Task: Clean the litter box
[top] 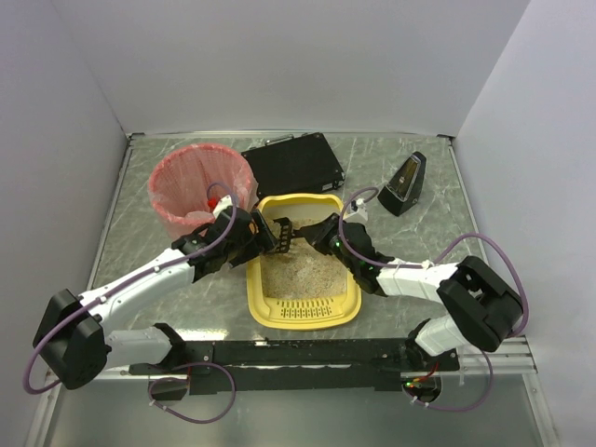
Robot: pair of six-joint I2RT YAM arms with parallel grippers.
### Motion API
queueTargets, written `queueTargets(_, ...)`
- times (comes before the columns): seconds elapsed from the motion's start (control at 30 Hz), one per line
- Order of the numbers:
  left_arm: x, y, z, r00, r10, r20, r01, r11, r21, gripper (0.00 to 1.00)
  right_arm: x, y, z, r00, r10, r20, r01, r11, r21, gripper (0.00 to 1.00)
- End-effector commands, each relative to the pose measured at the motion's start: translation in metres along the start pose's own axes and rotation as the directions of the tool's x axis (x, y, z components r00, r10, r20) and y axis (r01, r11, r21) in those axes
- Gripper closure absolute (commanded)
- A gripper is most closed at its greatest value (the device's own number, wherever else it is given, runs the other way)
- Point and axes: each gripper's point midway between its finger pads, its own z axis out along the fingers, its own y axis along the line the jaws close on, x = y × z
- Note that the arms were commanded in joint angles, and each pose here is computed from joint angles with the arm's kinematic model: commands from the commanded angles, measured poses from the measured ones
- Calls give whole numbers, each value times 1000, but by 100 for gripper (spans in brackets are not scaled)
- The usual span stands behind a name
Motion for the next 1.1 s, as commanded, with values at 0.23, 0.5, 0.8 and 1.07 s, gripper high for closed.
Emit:
queueTargets(0.23, -4, -13, -3, 999, -54, -1, 54, 999, 5, 6, 18, -38, -28, 988, 124, -91, -107, 980, 168, 100)
queueTargets(0.5, -4, -9, -3, 998, -68, 0, 68, 998, -16, 5, 7, -41, -33, 990, 135, -40, -125, 975, 182, 100)
queueTargets(0.8, -4, -12, -2, 998, -61, -4, 61, 998, -11, 5, -17, -42, -48, 994, 93, 59, -103, 974, 200, 100)
queueTargets(1.07, -1, -10, 3, 998, -60, -18, 59, 998, -32, 5, -19, -40, -58, 991, 115, 72, -125, 981, 147, 100)
